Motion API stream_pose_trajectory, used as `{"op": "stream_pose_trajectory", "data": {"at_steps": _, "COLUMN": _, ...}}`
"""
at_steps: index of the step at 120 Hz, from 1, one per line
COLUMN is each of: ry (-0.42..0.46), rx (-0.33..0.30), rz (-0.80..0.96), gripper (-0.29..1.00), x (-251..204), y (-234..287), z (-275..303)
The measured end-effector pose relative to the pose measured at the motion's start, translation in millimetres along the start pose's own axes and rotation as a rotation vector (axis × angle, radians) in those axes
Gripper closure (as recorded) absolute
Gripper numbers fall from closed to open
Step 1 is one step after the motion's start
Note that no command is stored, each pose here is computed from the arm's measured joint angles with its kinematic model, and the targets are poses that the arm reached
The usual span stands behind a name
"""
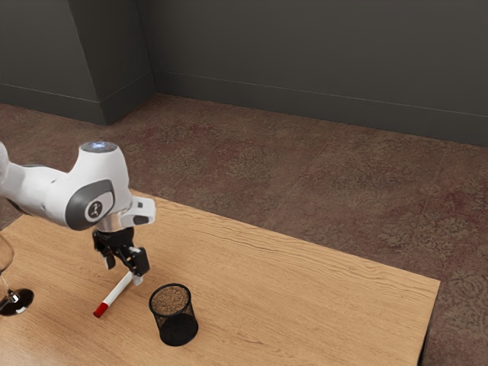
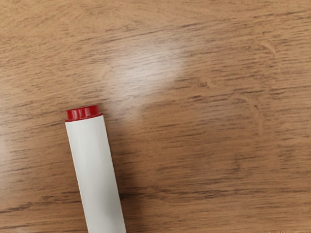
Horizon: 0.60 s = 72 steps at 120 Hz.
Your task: Put the marker into the pen holder.
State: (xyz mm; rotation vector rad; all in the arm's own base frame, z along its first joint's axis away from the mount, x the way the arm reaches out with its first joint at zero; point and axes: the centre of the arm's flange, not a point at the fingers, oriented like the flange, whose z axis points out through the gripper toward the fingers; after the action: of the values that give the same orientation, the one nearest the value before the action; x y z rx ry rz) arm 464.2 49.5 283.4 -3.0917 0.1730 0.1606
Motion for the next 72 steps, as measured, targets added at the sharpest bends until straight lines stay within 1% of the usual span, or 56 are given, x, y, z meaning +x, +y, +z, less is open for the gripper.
{"op": "stream_pose_trajectory", "data": {"at_steps": 13, "ry": 0.024, "rx": 0.002, "rz": 0.025, "gripper": 0.00, "x": -3.3, "y": 6.4, "z": 7.3}}
{"op": "stream_pose_trajectory", "data": {"at_steps": 27, "ry": 0.023, "rx": 0.002, "rz": 0.027, "gripper": 0.00, "x": -6.3, "y": 6.9, "z": 18.8}}
{"op": "stream_pose_trajectory", "data": {"at_steps": 58, "ry": 0.027, "rx": -0.004, "rz": -0.083, "gripper": 0.01, "x": -17.7, "y": -40.7, "z": 27.0}}
{"op": "stream_pose_trajectory", "data": {"at_steps": 72, "ry": 0.025, "rx": -0.002, "rz": -0.081, "gripper": 0.02, "x": -16.8, "y": -39.8, "z": 30.7}}
